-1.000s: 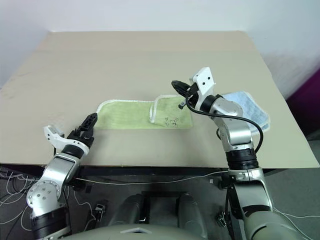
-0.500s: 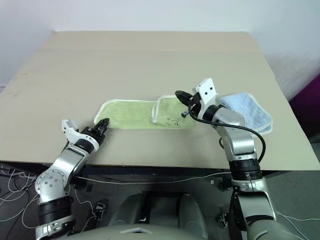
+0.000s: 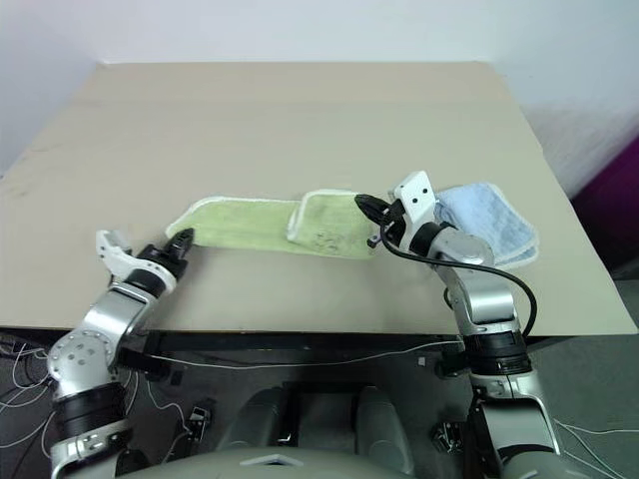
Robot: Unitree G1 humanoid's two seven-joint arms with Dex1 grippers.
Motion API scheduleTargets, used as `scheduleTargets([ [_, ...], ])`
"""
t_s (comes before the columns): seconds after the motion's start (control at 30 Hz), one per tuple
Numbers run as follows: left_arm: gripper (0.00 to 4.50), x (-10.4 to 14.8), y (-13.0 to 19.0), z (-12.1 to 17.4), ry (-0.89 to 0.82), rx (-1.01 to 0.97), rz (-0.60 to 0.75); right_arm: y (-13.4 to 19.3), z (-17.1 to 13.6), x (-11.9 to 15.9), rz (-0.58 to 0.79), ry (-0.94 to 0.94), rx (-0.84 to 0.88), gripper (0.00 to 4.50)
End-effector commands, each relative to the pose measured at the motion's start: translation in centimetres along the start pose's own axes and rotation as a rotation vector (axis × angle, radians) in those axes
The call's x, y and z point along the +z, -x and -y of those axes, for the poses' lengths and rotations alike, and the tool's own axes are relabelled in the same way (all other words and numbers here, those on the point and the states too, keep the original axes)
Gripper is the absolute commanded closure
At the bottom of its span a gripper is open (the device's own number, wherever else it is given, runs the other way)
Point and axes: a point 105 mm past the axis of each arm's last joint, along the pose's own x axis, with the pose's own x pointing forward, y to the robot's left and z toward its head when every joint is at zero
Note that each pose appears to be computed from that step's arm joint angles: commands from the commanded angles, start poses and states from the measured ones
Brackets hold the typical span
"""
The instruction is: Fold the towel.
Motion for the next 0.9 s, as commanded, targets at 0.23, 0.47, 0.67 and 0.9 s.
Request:
scheduleTargets([
  [0.23, 4.49, 4.2, 0.7, 4.2, -0.371, -0.226, 0.042, 1.0, 0.7, 1.0, 0.015, 0.048, -0.042, 4.50],
  [0.47, 4.49, -0.8, 0.8, 11.0, -0.649, -0.595, -0.150, 1.3, 0.8, 0.6, 0.006, 0.039, -0.065, 4.50],
  [0.67, 4.49, -5.9, 1.3, 14.1, -0.848, -0.817, -0.312, 1.4, 0.8, 0.5, 0.006, 0.034, -0.080, 4.50],
  [0.9, 4.49, -12.4, 0.0, 14.8, -1.083, -0.897, -0.446, 1.8, 1.0, 0.2, 0.004, 0.032, -0.107, 4.50],
])
